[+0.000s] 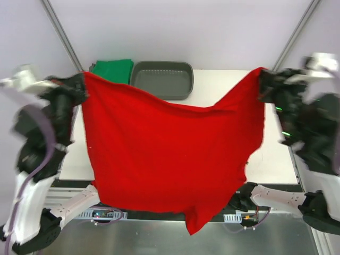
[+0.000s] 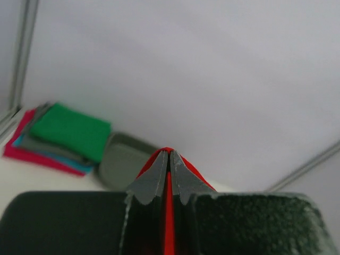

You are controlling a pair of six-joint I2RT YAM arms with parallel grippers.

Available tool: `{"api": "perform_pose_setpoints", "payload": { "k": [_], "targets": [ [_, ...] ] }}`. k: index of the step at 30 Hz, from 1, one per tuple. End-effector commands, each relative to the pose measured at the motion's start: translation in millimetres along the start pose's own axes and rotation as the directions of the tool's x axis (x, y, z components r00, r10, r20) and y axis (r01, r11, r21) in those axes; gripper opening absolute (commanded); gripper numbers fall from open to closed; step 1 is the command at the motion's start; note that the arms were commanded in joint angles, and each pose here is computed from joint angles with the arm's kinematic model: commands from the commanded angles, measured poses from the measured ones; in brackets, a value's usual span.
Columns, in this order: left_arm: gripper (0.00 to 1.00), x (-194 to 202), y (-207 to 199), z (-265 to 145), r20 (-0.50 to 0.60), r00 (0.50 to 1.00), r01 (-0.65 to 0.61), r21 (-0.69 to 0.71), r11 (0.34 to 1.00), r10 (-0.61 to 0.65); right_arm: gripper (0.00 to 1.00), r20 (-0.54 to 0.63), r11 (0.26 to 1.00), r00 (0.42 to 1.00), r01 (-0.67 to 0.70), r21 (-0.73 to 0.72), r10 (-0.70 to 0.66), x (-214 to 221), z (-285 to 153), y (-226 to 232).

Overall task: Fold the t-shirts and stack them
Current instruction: Flatten out the tshirt

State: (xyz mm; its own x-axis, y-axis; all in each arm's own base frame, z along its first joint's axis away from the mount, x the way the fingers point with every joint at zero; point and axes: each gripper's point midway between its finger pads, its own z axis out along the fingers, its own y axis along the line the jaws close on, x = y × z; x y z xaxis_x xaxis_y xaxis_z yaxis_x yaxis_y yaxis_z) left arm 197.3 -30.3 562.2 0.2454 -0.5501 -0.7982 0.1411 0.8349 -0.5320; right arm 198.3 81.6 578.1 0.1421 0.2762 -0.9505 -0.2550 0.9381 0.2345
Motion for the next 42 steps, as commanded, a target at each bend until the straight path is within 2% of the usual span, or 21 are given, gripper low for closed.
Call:
{"api": "perform_pose_setpoints", "payload": {
  "k": [1, 3, 6, 7, 10, 12, 16, 22, 25, 36, 37, 42],
  "targets": [
    [0.0, 116.5, 75.3, 58.5, -0.147, 0.967, -0.245, -0.333, 0.911, 0.207, 0.0, -0.134, 0.887, 0.968, 0.249, 0.388, -0.213, 78.3, 55.8, -45.4],
    [0.0, 168.7, 97.1, 73.7, -0.238, 0.947, -0.29, -0.361, 0.886, 0.213, 0.0, -0.203, 0.882, 0.963, 0.247, 0.401, -0.177, 126.6, 77.6, -58.5],
    [0.0, 247.6, 133.5, 100.9, -0.397, 0.905, -0.307, -0.363, 0.88, 0.152, 0.0, -0.324, 0.893, 0.942, 0.217, 0.394, -0.085, 203.8, 106.8, -80.8],
    [0.0, 270.6, 144.7, 109.2, -0.447, 0.885, -0.31, -0.362, 0.879, 0.128, 0.0, -0.359, 0.894, 0.931, 0.215, 0.393, -0.066, 227.4, 116.8, -86.1],
    [0.0, 339.1, 193.6, 130.8, -0.573, 0.813, -0.397, -0.418, 0.817, 0.102, 0.0, -0.457, 0.892, 0.89, 0.216, 0.398, -0.011, 293.0, 145.5, -102.3],
    [0.0, 376.4, 216.2, 141.0, -0.646, 0.759, -0.439, -0.413, 0.798, 0.084, 0.0, -0.519, 0.887, 0.855, 0.231, 0.4, 0.011, 327.4, 163.4, -112.9],
    [0.0, 417.2, 249.4, 155.5, -0.701, 0.712, -0.483, -0.433, 0.761, 0.053, 0.0, -0.616, 0.876, 0.786, 0.264, 0.403, 0.046, 385.8, 190.6, -131.1],
    [0.0, 449.5, 278.3, 162.0, -0.74, 0.673, -0.481, -0.446, 0.755, -0.008, 0.0, -0.677, 0.862, 0.728, 0.27, 0.428, 0.107, 445.2, 210.0, -147.2],
    [0.0, 457.2, 284.0, 162.3, -0.747, 0.664, -0.471, -0.45, 0.759, -0.031, 0.0, -0.684, 0.86, 0.719, 0.265, 0.435, 0.124, 459.3, 216.2, -150.8],
    [0.0, 468.4, 298.8, 173.2, -0.756, 0.653, -0.478, -0.455, 0.752, -0.042, 0.01, -0.671, 0.837, 0.729, 0.277, 0.471, 0.136, 479.0, 241.0, -164.1],
    [0.03, 468.4, 301.2, 174.0, -0.757, 0.652, -0.481, -0.458, 0.747, -0.044, 0.01, -0.667, 0.831, 0.732, 0.282, 0.479, 0.136, 479.1, 243.9, -166.5],
    [0.04, 451.3, 309.2, 176.1, -0.737, 0.673, -0.506, -0.521, 0.687, -0.063, 0.04, -0.653, 0.791, 0.739, 0.294, 0.536, 0.168, 476.8, 255.5, -183.8]
  ]
}}
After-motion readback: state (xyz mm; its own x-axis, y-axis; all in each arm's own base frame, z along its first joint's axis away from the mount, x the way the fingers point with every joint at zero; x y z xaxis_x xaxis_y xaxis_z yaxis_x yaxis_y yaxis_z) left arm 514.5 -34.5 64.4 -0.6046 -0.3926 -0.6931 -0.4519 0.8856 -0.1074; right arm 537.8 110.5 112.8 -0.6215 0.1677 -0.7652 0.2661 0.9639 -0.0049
